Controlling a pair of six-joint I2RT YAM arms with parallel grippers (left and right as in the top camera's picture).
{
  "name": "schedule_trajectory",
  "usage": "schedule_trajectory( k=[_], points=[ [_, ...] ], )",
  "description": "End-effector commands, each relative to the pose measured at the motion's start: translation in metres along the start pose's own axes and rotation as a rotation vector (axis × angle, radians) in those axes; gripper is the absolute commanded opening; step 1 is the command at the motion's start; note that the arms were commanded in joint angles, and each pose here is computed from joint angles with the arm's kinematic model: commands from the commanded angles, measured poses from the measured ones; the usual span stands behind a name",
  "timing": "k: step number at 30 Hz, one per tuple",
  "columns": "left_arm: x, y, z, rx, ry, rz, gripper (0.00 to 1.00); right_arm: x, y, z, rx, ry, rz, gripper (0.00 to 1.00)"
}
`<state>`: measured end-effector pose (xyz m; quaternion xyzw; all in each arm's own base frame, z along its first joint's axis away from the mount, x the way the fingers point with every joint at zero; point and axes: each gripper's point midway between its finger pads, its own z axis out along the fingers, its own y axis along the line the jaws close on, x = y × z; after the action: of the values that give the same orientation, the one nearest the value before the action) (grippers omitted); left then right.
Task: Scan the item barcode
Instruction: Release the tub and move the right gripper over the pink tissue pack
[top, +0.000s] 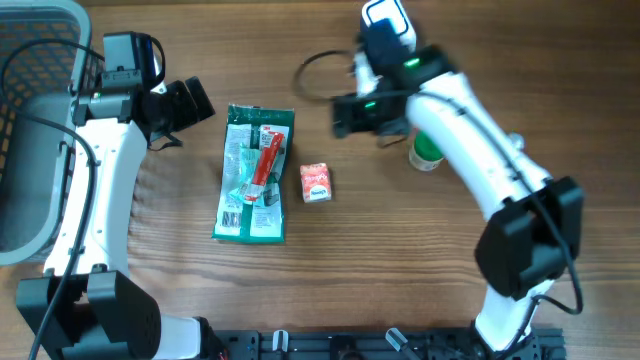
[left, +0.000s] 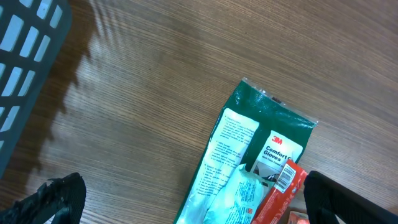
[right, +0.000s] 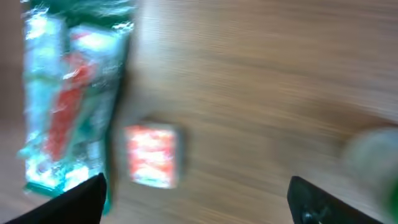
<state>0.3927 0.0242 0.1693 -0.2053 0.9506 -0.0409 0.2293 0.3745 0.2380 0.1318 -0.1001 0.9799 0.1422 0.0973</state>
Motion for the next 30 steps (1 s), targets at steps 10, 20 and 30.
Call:
schedule_trajectory(
  k=[10, 20, 30],
  points=[
    [-0.005, -0.002, -0.006, 0.014, -0.018, -0.001, 1.00, 0.011, 0.086, 0.011, -0.084, -0.067, -0.117, 1.00],
    [-0.005, -0.002, -0.006, 0.014, -0.018, -0.001, 1.00, 0.020, 0.077, 0.023, -0.062, -0.036, -0.111, 1.00],
    [-0.005, -0.002, -0.006, 0.014, -0.018, -0.001, 1.00, 0.019, 0.071, 0.023, -0.030, -0.046, -0.109, 1.00]
  ],
)
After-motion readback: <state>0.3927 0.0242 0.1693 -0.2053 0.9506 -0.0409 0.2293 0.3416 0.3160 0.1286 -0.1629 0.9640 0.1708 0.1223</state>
